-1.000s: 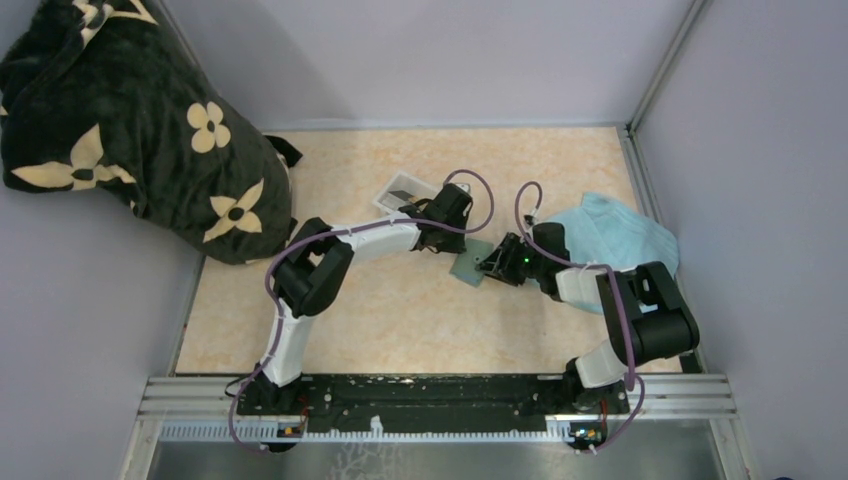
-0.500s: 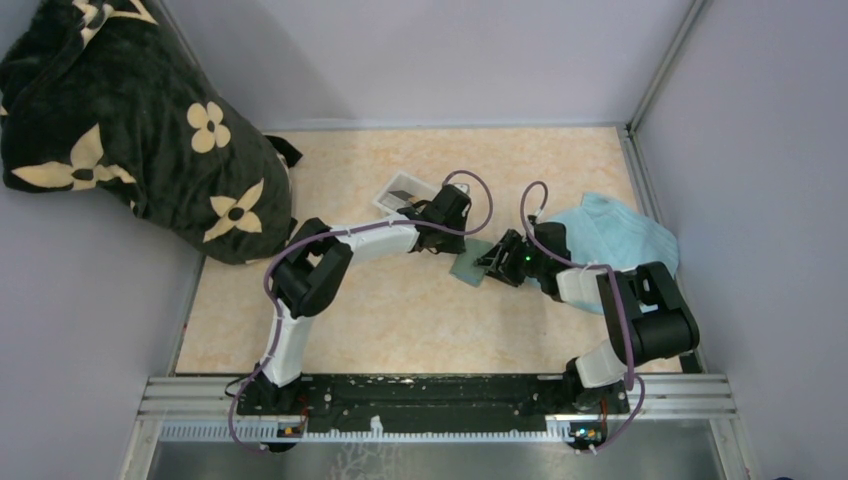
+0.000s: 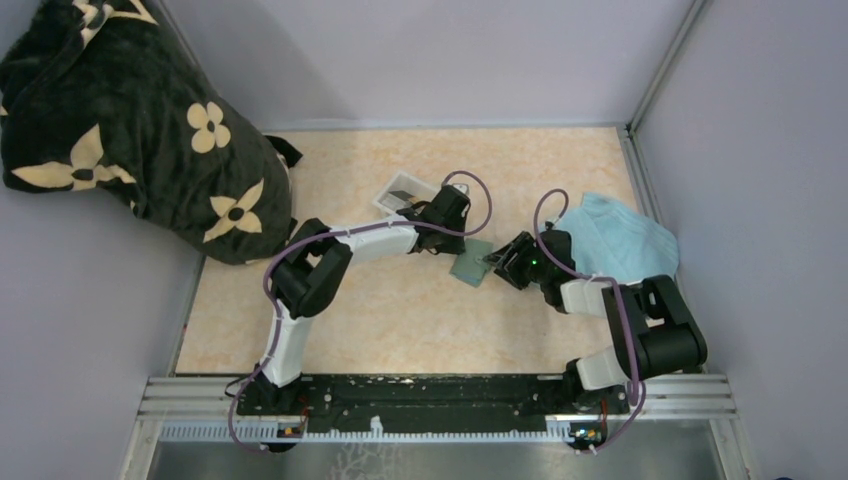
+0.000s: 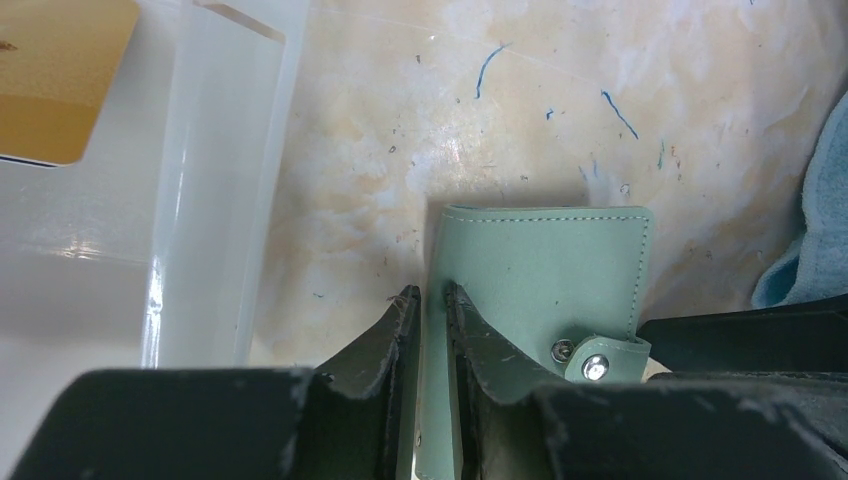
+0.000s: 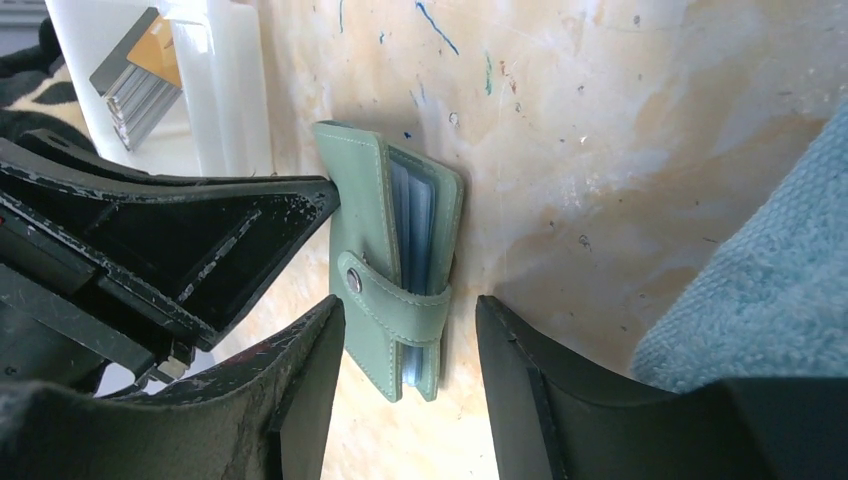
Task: Put the credit cards into the card holder
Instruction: Close the card holder at the center of the board.
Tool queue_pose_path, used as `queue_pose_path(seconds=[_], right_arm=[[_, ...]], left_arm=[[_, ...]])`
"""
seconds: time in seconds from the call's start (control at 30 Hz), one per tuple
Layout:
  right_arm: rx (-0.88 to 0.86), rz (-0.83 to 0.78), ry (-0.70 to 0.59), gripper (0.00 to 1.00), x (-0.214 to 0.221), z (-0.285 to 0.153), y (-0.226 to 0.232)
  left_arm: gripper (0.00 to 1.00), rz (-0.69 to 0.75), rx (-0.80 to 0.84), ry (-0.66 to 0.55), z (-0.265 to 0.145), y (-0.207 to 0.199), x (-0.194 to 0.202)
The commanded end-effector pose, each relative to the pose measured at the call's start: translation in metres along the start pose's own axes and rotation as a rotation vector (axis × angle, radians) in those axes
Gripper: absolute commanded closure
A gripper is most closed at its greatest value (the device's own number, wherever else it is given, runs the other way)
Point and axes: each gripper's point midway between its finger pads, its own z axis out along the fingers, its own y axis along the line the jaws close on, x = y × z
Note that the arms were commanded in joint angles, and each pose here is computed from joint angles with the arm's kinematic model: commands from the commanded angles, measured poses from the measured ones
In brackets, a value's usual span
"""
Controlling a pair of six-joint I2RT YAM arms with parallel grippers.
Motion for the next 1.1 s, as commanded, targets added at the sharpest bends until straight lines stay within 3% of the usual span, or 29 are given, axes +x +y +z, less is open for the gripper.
queue_pose_path(seconds=[0.0,1.07], right_arm=[[0.154,0.043,-0.011,0.48,0.006,0.001,-0.043],[0.245,0.021,0.020,0.53,0.036,0.016,-0.046]], left_arm=[[0.78,0.053,-0.247,0.290,0.023,0.083,0.104],[0.78,0.039,-0.222,0.307,0.020,0.074,0.113]])
